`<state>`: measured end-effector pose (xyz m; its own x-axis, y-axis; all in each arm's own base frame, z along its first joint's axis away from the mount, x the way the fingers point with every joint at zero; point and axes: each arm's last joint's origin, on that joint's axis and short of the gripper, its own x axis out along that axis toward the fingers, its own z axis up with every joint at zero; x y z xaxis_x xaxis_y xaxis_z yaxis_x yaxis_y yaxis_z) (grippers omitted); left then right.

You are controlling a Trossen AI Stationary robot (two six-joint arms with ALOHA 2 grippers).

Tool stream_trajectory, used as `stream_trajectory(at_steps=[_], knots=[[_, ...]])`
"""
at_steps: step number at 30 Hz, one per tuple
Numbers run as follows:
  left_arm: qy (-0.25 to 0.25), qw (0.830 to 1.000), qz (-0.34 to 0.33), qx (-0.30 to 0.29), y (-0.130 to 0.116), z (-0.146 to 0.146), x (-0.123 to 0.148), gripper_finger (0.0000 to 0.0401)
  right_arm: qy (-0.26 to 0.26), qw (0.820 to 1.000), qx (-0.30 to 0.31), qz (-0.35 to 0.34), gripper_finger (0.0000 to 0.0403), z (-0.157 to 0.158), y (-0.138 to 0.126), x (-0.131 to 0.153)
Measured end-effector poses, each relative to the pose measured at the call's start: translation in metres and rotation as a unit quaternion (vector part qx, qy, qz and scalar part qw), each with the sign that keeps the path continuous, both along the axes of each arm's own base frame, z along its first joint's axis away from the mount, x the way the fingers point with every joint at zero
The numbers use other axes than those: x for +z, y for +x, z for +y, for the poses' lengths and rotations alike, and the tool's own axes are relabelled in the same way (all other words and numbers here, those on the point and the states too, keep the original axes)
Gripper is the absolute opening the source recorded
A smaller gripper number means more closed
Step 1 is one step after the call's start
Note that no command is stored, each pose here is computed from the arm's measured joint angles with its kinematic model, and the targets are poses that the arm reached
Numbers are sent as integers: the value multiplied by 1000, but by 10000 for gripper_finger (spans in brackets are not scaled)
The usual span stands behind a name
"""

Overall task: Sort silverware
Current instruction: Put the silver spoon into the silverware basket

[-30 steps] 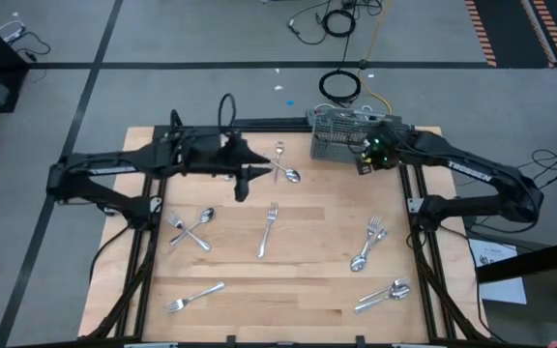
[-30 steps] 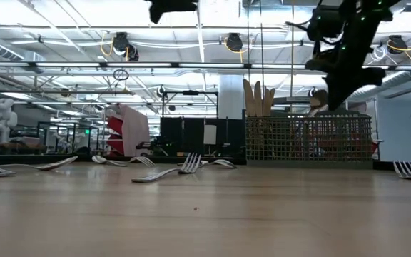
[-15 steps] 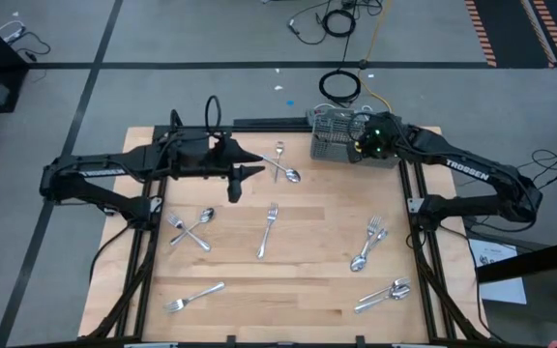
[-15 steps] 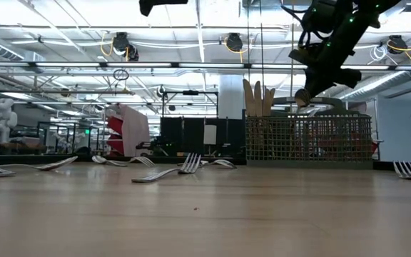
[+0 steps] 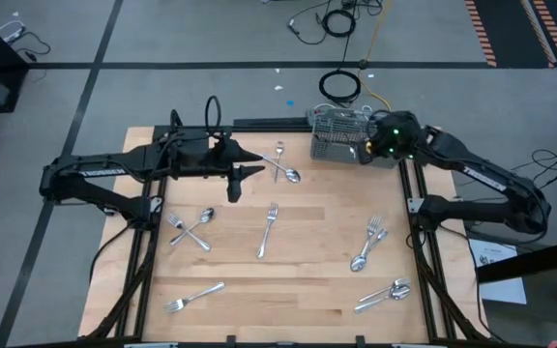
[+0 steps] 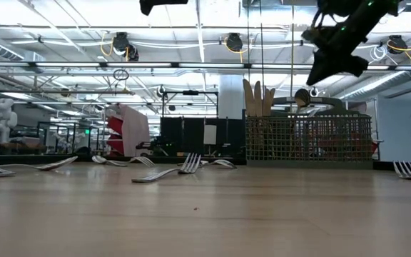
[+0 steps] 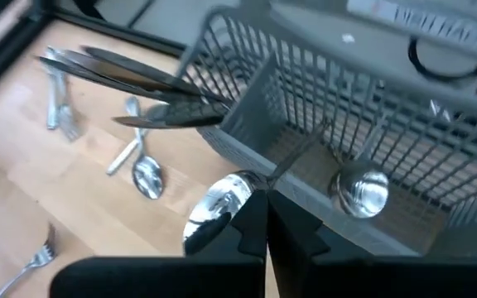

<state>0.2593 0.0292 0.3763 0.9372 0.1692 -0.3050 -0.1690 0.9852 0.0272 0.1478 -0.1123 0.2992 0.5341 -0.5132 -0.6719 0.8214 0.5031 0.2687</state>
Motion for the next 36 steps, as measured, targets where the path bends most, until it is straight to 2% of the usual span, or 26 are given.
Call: stream_trajectory(at_steps=[3, 7, 11, 14, 20, 23, 27, 33, 36], knots=[[0, 1000, 0, 0, 0, 0, 0, 122, -23, 999, 22, -15, 18, 7, -7, 9], [0, 1000, 0, 0, 0, 0, 0, 122, -38, 994, 101, -25, 65, 19, -4, 13], [2, 1000, 0, 5, 0, 0, 0, 122, -34, 984, 173, 9, 131, 33, 3, 8], [2, 1000, 1, 6, 0, 0, 0, 122, -35, 984, 166, 58, 164, 43, 1, 3], [2, 1000, 7, 7, 0, 0, -1, 122, -110, 985, 116, 67, 169, 59, -10, 9], [2, 1000, 9, 8, -1, 0, -2, 122, -123, 984, 93, 84, 164, 68, -13, -8], [5, 1000, 10, 16, -1, 1, -2, 122, -164, 981, 54, 85, 161, 69, -8, -28], [14, 1000, 12, 22, -1, 1, -2, 122, -162, 978, 62, 111, 161, 68, -2, -47], [27, 999, 16, 30, 1, 2, -3, 122, -163, 967, 118, 154, 161, 68, 3, -58]])
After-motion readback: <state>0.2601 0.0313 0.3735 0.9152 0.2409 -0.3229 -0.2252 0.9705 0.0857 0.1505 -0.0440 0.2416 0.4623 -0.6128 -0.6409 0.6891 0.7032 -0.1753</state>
